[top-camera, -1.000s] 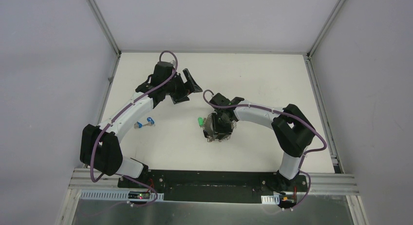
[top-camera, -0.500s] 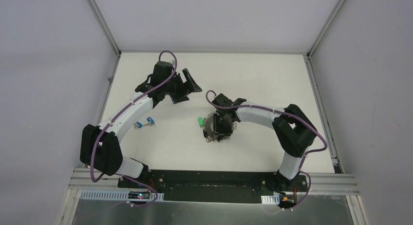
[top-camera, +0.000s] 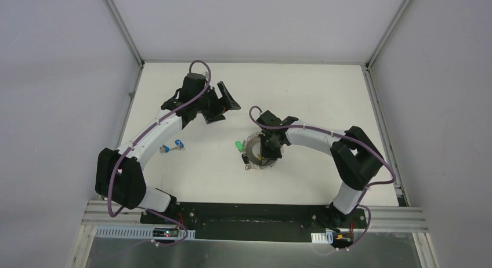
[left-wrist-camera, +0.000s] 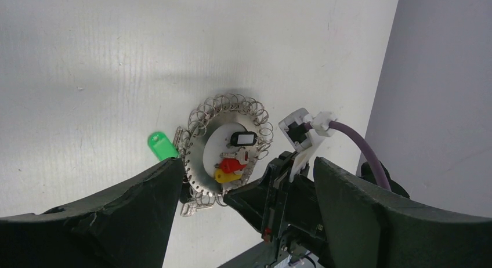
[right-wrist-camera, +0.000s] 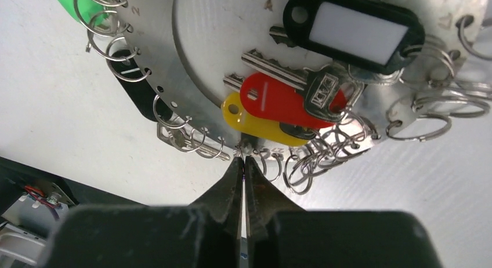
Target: Put the keys on the keyring
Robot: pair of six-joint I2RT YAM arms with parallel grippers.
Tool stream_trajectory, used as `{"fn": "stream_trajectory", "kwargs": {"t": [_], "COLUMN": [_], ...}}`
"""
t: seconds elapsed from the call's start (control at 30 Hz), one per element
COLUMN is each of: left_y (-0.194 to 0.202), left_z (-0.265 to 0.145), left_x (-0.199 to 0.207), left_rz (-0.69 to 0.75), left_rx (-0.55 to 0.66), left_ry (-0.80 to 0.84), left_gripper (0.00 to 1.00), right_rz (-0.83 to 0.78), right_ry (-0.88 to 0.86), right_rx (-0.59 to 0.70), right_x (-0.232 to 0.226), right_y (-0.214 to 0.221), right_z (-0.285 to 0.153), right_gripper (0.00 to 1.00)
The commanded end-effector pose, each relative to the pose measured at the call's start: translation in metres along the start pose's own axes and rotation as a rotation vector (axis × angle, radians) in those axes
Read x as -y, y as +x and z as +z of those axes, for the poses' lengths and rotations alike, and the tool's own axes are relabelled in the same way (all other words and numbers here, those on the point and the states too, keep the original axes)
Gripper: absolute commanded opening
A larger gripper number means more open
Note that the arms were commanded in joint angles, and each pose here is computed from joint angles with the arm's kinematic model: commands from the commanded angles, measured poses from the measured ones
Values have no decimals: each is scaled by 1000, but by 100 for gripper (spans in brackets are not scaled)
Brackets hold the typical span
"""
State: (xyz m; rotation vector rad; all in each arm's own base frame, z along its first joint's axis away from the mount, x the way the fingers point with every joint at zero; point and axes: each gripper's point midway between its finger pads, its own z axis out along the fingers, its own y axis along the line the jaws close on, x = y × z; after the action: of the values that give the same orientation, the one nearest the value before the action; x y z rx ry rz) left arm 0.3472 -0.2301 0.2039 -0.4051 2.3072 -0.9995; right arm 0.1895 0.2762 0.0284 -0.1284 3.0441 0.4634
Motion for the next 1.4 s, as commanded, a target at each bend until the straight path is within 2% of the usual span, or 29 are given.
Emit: {"fn": "stream_trajectory", "kwargs": {"t": [0.0, 0.33, 0.67, 1.07, 1.2, 1.37], "left_y": [-14, -13, -16, -19, -22, -20], "left_z": [-9, -8, -14, -27, -33, -46], "left_x": [18, 19, 27, 46, 54, 58], "left_rz": [9, 8, 43, 118, 177, 250], "left_rx": [30, 22, 35, 56, 55, 3], "left_ry": [57, 61, 91, 174, 196, 229], "left_gripper": [84, 85, 86, 87, 87, 87], "right_rz": [-61, -253, -390, -536, -602, -611], "right_ry": [41, 170, 135, -18, -173, -296], "right_rx": [79, 193, 396, 594, 647, 722], "right_x": [8, 30, 20, -9, -34, -54], "right_y": [-10, -29, -51, -58, -49, -48], "right_z": [-25, -67, -127, -189, -208, -223], "right_gripper": [0, 0, 0, 0, 0, 0]}}
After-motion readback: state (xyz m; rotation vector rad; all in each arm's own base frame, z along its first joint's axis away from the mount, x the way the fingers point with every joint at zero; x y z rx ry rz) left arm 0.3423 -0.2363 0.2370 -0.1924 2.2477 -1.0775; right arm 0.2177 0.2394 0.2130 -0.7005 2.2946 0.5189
